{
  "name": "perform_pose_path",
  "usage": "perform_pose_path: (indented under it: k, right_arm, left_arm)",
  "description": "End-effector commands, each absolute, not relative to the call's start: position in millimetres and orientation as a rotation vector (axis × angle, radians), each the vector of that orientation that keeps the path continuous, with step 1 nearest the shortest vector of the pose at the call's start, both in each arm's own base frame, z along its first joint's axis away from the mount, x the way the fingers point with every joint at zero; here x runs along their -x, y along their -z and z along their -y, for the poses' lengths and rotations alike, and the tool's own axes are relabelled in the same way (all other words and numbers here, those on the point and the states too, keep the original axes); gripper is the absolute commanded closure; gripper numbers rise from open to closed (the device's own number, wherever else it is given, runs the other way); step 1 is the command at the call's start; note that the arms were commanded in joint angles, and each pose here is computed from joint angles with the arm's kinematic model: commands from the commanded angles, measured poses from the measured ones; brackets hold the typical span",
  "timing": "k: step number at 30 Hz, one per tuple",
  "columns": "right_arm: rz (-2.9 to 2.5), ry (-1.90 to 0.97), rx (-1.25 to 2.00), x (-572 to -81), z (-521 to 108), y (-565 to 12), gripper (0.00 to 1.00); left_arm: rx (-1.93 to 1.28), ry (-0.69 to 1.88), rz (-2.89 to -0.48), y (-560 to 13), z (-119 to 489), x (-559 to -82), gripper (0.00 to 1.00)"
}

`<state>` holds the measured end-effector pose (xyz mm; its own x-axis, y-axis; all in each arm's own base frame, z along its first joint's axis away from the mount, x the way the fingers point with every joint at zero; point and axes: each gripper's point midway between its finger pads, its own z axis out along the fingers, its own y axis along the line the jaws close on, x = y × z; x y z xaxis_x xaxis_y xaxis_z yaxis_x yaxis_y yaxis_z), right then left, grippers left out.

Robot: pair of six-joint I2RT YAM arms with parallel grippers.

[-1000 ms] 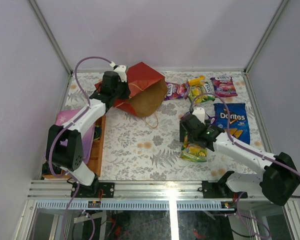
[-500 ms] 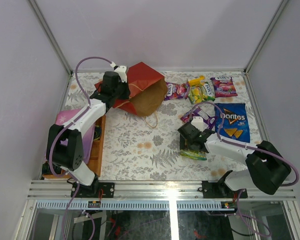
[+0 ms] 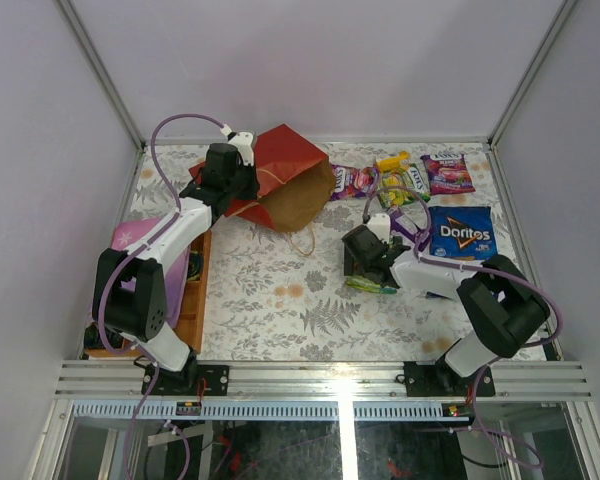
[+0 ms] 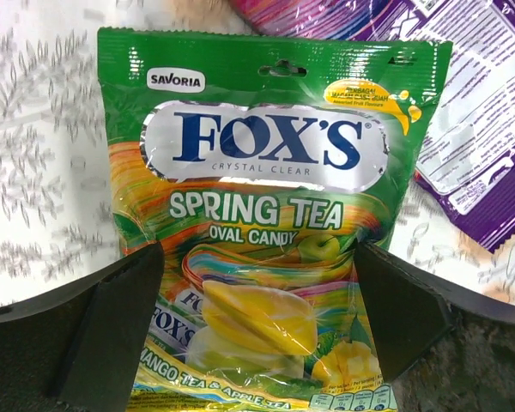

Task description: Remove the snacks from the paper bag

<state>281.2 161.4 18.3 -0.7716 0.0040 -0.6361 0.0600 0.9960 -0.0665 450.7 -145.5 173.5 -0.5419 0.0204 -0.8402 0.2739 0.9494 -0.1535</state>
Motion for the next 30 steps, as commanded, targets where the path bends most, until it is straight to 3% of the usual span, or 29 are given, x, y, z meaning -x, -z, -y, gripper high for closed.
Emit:
perform_pose_path:
  k: [1, 11, 22, 30]
  right_arm:
    - [-2.618, 0.024, -0.104, -272, -150, 22, 0.01]
    - [-2.56, 0.0, -0.165, -304, -127, 1, 0.0]
    - [-2.652, -0.121, -0.158, -250, -148, 26, 0.02]
    - [-2.389, -0.267, -0.083, -288, -169, -54, 0.01]
  left_arm:
    - [-0.205, 0.277, -2.108, -178, 136, -459, 0.93]
    - [-0.208, 0.284, -2.114, -176, 138, -460, 0.93]
    - [-0.207, 0.298, -2.116, -175, 140, -461, 0.93]
    - [-0.206, 0.31, -2.113, -179, 142, -461, 0.93]
